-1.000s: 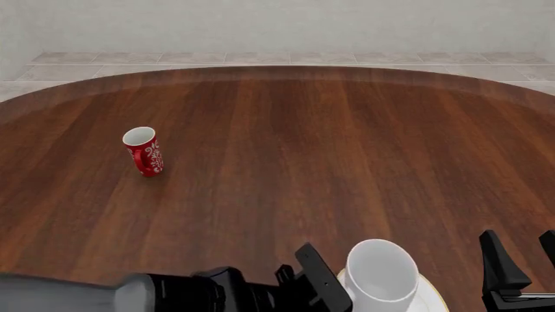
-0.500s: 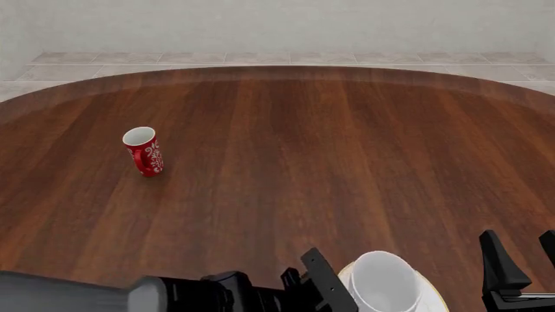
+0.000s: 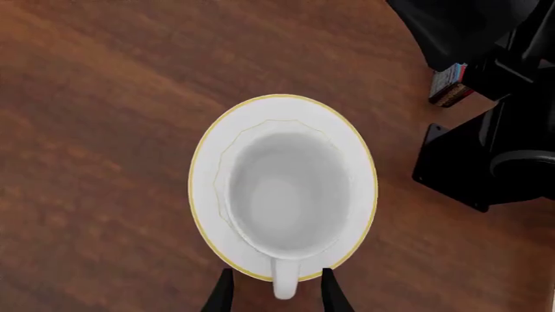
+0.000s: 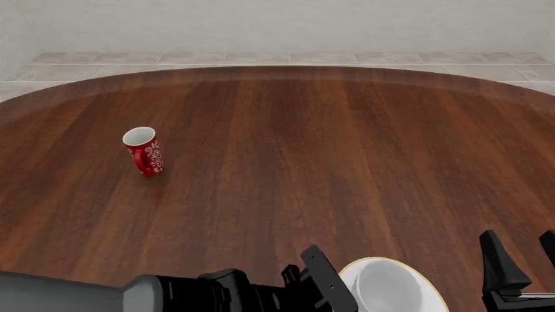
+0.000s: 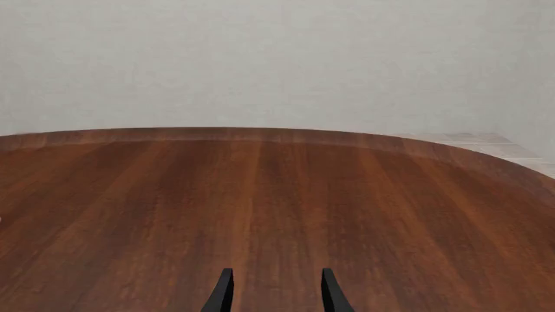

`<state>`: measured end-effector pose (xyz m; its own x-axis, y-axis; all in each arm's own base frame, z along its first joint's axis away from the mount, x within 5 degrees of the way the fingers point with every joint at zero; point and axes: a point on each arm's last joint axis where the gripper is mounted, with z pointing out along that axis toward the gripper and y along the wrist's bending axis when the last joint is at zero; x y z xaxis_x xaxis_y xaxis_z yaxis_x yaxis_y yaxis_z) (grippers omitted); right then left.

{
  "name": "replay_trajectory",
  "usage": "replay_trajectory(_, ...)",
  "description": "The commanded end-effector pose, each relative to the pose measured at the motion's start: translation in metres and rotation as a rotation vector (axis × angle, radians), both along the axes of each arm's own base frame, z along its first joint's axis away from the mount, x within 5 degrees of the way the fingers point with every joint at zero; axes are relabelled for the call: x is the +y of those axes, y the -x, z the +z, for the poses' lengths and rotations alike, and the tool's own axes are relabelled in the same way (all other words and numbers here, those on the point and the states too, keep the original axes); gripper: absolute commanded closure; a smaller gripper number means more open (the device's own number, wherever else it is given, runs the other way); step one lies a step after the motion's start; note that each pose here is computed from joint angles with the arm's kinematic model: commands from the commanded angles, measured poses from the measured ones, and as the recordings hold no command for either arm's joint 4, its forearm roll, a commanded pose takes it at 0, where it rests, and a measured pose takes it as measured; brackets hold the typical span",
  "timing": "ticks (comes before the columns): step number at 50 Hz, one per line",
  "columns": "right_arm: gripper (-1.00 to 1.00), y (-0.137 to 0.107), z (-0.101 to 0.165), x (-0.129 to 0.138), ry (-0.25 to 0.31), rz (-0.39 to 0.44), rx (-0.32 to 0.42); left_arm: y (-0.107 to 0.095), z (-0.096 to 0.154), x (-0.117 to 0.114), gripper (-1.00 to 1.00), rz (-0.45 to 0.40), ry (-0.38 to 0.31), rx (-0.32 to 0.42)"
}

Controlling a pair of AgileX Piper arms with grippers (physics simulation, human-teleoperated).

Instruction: Put the white mug on the plate.

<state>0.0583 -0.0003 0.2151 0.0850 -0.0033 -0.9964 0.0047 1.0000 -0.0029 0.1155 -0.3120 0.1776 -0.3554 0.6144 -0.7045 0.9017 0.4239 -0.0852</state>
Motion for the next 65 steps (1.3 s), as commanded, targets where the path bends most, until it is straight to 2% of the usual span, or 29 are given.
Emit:
replay_trajectory(1,-1.00,0.000,0.000,0.000,0.000,0.000,0.000,0.002,0.002,-0.001,-1.00,-0.005,0.003,-0.001)
replay_trajectory(9,-1.00,0.000,0.000,0.000,0.000,0.000,0.000,0.010,0.011,0.000,-1.00,-0.008,0.026,0.013)
replay_trajectory(15,-1.00,0.000,0.000,0.000,0.000,0.000,0.000,0.012,0.027,0.007,-1.00,-0.004,0.054,0.006)
replay_trajectory(27,-1.00,0.000,0.000,0.000,0.000,0.000,0.000,0.016,0.044,0.017,-1.00,-0.007,0.089,-0.006)
replay_trajectory(39,-1.00,0.000,0.000,0.000,0.000,0.000,0.000,0.019,0.064,0.039,-1.00,0.001,0.127,-0.026)
replay_trajectory(40,-1.00,0.000,0.000,0.000,0.000,0.000,0.000,0.020,0.071,0.045,-1.00,0.006,0.152,-0.033)
replay_trajectory(65,-1.00,0.000,0.000,0.000,0.000,0.000,0.000,0.023,0.097,0.098,-1.00,0.058,0.217,-0.078)
